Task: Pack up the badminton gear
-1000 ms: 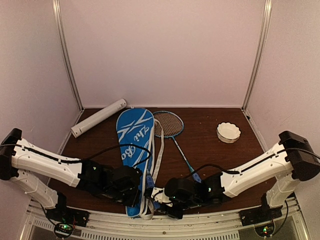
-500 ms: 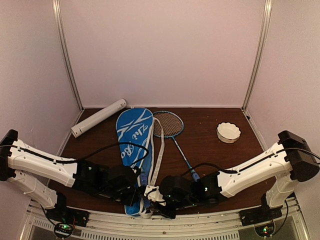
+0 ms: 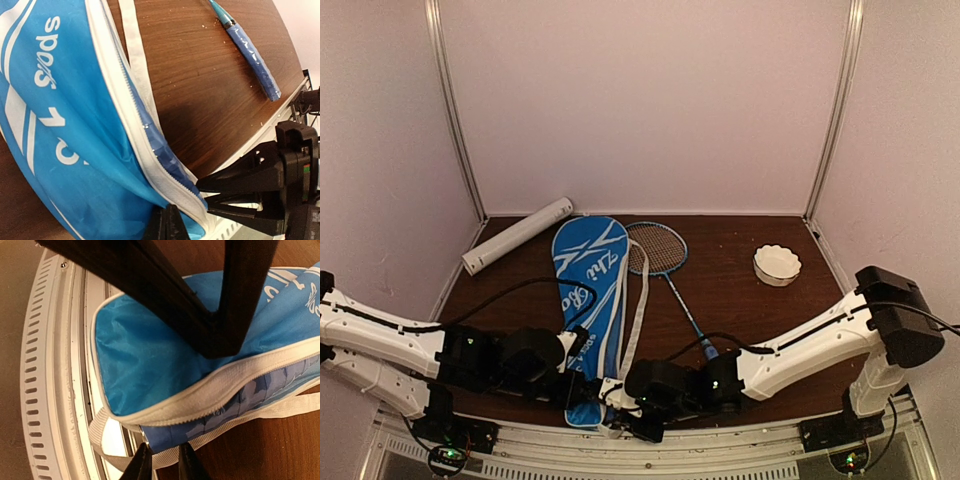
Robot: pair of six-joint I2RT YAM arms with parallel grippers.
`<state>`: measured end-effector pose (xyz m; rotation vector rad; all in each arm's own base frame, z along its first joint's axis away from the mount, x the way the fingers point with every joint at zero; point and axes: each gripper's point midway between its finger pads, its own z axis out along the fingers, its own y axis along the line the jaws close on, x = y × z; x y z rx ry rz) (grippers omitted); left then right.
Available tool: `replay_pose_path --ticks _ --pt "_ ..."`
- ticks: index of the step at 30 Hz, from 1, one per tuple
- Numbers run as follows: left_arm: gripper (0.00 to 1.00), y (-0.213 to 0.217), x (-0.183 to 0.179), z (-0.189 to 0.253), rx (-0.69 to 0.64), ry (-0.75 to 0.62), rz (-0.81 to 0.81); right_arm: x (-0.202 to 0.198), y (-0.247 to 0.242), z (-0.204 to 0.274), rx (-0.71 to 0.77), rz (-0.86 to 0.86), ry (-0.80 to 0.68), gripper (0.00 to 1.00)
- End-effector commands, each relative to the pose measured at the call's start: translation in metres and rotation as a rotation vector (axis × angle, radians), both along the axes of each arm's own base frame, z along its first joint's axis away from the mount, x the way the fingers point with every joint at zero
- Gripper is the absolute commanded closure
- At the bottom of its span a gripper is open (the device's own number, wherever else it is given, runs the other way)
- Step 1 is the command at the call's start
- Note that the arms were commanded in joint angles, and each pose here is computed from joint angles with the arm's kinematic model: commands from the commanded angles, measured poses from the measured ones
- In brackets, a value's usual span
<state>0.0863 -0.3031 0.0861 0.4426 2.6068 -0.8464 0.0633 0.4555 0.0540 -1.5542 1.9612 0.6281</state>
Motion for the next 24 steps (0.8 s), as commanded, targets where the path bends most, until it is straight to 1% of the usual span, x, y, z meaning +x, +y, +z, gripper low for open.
replay_pose_path --ticks 1,5,8,14,18,19,21,24 --pt "1.00 -0.017 0.000 0.016 -0.134 0.003 0.005 0.001 0.016 0.020 0.054 -0.013 -0.008 0.80" --pt "1.00 -0.019 0.000 0.011 -0.135 0.010 0.005 -0.002 0.024 0.038 0.110 -0.001 0.006 0.81" --pt "1.00 -0.020 0.000 0.012 -0.153 0.010 0.007 -0.004 0.032 0.045 0.139 0.012 0.018 0.83" --pt "1.00 -0.018 -0.001 0.011 -0.166 0.016 0.014 -0.011 0.041 0.034 0.130 0.051 0.047 1.00" --pt "1.00 -0.009 0.001 0.006 -0.159 0.023 0.051 -0.016 0.038 0.032 0.166 0.071 0.056 1.00" --pt "1.00 -0.006 0.002 0.003 -0.149 0.025 0.062 -0.015 0.038 0.033 0.178 0.072 0.054 0.96" --pt "1.00 -0.003 0.003 0.000 -0.136 0.026 0.073 -0.016 0.038 0.035 0.185 0.076 0.055 0.80" --pt "1.00 -0.001 0.004 -0.001 -0.129 0.022 0.081 -0.014 0.035 0.034 0.172 0.066 0.069 0.70"
